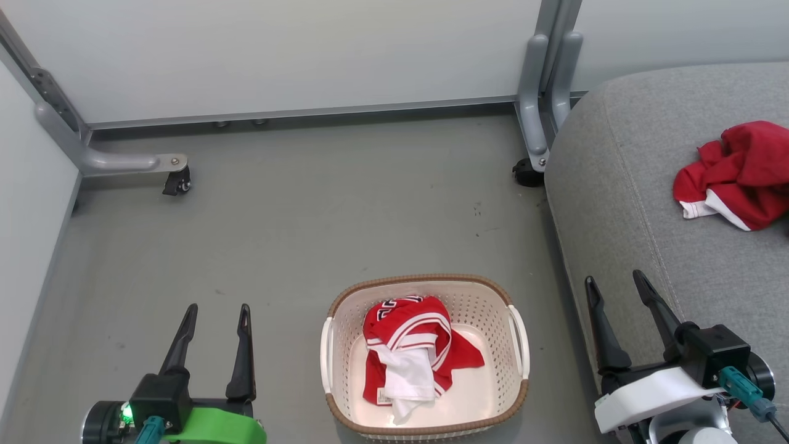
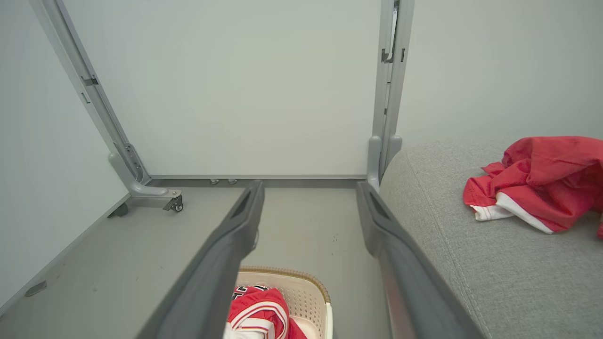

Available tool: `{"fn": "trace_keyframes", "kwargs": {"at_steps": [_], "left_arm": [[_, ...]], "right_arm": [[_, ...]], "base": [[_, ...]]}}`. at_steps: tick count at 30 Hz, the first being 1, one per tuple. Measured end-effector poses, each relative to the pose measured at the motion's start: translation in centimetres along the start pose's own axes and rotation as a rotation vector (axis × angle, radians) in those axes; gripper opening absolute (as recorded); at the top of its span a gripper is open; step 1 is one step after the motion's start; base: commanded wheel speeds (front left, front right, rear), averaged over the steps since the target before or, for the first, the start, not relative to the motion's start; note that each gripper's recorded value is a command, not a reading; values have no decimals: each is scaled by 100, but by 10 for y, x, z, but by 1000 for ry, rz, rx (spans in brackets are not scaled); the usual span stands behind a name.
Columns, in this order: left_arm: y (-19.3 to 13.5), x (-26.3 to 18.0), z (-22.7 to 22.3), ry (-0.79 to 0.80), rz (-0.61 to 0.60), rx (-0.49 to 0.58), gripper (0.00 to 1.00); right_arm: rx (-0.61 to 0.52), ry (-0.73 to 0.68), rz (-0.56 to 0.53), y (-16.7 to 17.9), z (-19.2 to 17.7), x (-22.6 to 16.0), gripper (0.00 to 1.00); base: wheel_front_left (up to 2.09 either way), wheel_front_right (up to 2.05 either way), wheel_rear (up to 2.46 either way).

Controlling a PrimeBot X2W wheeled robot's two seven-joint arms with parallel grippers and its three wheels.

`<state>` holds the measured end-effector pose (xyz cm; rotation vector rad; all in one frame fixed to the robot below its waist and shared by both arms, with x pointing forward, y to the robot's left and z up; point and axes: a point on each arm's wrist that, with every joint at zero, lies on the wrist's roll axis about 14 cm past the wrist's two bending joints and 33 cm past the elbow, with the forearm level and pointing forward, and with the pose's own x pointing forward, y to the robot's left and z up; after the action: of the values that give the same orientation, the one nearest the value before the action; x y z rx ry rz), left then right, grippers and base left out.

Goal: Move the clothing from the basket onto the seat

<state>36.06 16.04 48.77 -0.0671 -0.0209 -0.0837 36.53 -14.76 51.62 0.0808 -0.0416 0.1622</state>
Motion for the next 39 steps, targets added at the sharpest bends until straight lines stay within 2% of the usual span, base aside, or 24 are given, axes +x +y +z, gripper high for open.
{"fn": "trace_keyframes", "kwargs": {"at_steps": [10,20,30,39], "left_arm": [[-5,6,-2,2,-8,-5,100],[-45,52,-7,1,-152,-13,100],[-122,99,-55,97,-430,-2,100],[-156,118,-148,312,-596,52,100]], "right_arm": [[2,-9,-3,-2,2,7,100],[-6,-68,1,-7,12,46,100],[-12,-80,-9,-20,-7,89,100],[7,-43,-6,-26,-46,118,100]], "base": [[0,0,0],[0,0,0],[0,0,0],[0,0,0]]}}
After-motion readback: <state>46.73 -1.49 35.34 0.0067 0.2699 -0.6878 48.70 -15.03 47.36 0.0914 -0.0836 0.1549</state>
